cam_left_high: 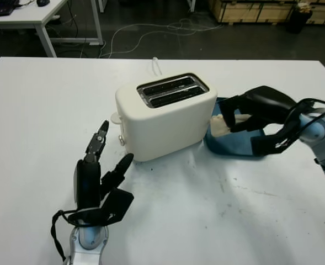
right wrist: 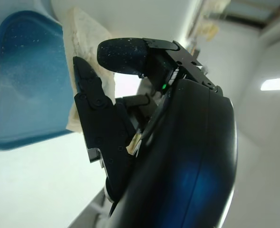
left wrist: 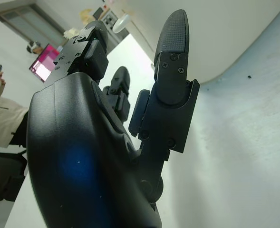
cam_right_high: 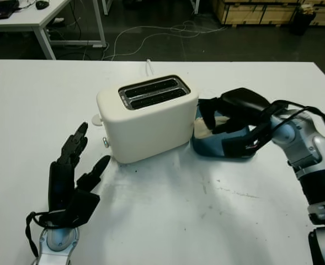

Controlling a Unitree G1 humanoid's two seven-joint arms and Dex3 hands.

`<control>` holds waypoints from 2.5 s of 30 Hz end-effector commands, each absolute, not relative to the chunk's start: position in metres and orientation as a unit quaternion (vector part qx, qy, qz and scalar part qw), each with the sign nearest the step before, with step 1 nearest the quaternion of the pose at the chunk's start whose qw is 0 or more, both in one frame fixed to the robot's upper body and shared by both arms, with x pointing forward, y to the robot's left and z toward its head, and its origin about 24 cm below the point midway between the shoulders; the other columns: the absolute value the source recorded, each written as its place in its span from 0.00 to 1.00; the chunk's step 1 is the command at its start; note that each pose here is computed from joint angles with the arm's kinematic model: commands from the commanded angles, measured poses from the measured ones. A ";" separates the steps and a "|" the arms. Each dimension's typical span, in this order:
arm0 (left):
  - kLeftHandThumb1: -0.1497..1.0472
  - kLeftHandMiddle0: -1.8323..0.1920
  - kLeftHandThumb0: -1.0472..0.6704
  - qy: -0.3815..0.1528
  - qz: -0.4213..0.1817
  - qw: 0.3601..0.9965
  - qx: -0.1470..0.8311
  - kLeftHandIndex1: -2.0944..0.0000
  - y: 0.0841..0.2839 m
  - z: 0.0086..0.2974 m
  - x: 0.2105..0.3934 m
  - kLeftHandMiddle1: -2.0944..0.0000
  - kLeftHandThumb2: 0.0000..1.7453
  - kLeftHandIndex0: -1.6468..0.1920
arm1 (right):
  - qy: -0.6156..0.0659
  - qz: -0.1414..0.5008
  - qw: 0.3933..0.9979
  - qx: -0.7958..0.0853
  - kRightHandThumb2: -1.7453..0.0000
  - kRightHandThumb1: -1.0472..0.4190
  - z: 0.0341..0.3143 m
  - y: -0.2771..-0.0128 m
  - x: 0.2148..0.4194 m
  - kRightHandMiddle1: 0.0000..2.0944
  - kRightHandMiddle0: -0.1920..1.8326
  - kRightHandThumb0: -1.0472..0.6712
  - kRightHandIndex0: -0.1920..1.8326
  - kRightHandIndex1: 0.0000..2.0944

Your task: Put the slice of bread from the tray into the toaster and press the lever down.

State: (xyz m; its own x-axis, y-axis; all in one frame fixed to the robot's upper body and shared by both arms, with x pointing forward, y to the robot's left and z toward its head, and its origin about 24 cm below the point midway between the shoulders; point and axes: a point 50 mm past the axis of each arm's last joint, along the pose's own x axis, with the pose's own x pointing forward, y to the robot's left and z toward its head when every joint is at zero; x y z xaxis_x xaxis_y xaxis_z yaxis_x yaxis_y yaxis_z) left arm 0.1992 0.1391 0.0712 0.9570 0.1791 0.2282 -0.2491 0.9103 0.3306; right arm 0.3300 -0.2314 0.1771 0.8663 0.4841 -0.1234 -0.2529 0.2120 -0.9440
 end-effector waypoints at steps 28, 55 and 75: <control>0.89 0.69 0.25 -0.106 0.104 0.972 0.181 1.00 0.139 0.075 0.207 0.99 0.15 0.72 | -0.210 0.140 0.845 -0.471 1.00 0.11 0.264 -0.230 0.334 0.83 0.39 0.90 0.48 0.83; 0.89 0.69 0.25 -0.108 0.101 0.972 0.181 1.00 0.141 0.074 0.206 1.00 0.16 0.72 | -0.069 0.192 0.865 -0.458 0.89 0.09 0.155 -0.237 0.294 0.83 0.27 0.86 0.38 0.83; 0.89 0.69 0.25 -0.103 0.110 0.974 0.172 1.00 0.139 0.073 0.202 1.00 0.16 0.72 | 0.033 0.240 0.828 -0.505 0.86 0.09 0.108 -0.235 0.293 0.83 0.19 0.85 0.28 0.83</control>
State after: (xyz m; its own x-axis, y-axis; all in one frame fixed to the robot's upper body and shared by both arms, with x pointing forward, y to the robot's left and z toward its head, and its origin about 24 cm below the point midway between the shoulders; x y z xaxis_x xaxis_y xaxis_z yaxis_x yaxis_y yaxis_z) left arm 0.2038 0.1395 0.0721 0.9574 0.1683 0.2347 -0.2401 0.9154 0.3231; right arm 0.2949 -0.2340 0.1125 0.8912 0.3602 -0.2757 -0.4148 0.4014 -0.8166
